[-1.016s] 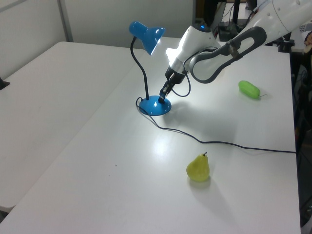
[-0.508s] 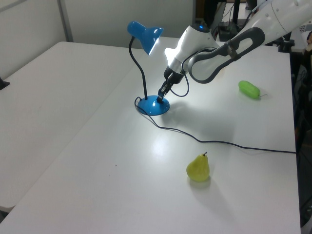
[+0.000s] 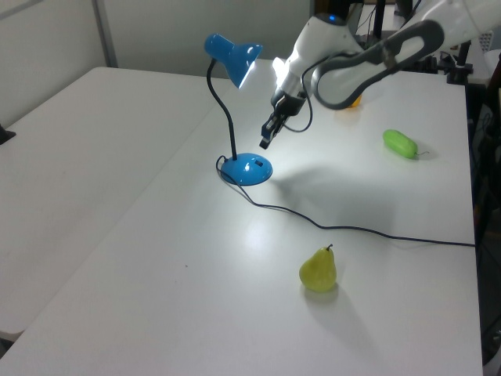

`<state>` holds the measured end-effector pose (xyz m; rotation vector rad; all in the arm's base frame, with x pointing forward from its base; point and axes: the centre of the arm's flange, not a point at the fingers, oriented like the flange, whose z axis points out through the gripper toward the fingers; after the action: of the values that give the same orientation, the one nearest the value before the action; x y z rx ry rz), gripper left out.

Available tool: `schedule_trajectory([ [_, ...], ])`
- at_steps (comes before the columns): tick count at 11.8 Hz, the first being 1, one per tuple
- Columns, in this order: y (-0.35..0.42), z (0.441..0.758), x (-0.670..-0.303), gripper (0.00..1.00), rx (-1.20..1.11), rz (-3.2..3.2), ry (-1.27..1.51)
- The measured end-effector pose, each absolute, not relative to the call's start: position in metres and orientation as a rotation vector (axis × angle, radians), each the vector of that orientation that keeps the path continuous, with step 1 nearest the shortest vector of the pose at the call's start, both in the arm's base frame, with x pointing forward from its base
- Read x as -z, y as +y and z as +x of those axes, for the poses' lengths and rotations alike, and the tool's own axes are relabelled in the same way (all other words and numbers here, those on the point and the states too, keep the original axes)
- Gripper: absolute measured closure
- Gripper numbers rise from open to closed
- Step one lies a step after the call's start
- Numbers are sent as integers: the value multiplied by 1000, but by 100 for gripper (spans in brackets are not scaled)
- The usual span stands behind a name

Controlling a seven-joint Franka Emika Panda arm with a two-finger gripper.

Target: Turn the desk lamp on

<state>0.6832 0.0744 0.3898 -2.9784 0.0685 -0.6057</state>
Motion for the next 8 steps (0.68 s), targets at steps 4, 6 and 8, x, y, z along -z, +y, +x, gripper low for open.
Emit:
schedule_trajectory([
  [4, 62, 637, -460, 85, 300, -3001, 76],
  [6, 57, 615, -483, 60, 205, -3014, 63],
  [8, 48, 590, -502, 31, 114, -3053, 41],
])
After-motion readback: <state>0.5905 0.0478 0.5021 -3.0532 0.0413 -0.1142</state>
